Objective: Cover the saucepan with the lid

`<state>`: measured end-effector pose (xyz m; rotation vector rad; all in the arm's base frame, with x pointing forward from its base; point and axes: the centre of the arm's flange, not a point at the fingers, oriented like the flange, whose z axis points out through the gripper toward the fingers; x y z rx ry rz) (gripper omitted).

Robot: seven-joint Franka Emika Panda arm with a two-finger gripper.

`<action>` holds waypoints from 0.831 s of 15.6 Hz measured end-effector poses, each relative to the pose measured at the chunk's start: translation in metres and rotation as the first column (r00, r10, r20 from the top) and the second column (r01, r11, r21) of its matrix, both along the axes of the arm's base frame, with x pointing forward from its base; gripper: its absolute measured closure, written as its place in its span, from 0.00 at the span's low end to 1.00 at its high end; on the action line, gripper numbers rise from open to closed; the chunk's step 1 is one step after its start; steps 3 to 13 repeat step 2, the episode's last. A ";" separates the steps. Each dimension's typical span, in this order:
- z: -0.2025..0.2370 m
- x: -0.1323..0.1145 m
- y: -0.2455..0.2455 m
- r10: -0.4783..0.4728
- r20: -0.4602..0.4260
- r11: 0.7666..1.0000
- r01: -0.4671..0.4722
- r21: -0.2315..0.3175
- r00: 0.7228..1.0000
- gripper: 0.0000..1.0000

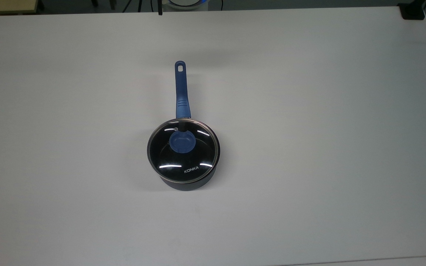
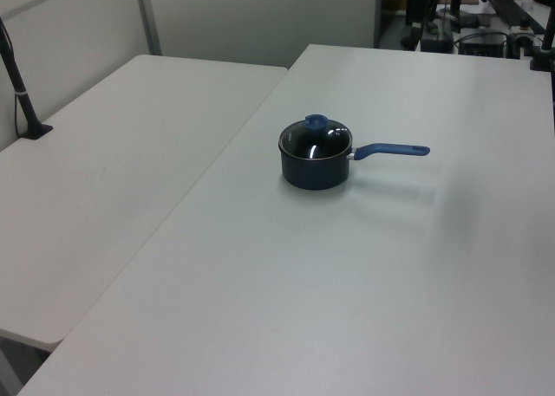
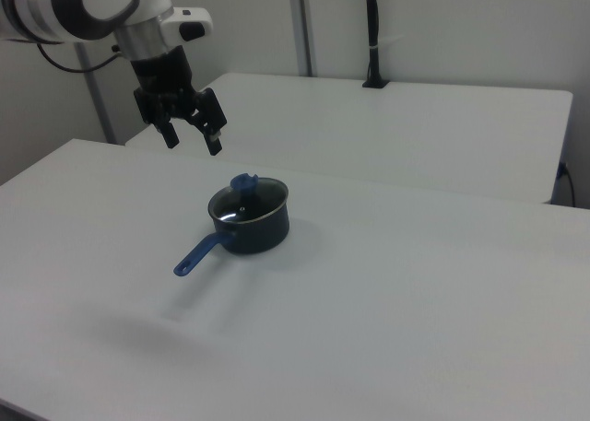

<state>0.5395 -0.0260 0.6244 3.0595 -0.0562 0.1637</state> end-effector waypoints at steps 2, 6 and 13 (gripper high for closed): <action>0.000 0.000 0.000 0.000 0.000 1.000 0.000 0.000 1.000 0.00; 0.000 0.000 0.000 0.000 0.000 1.000 0.000 0.000 1.000 0.00; 0.000 0.000 0.000 0.000 0.000 1.000 0.000 0.000 1.000 0.00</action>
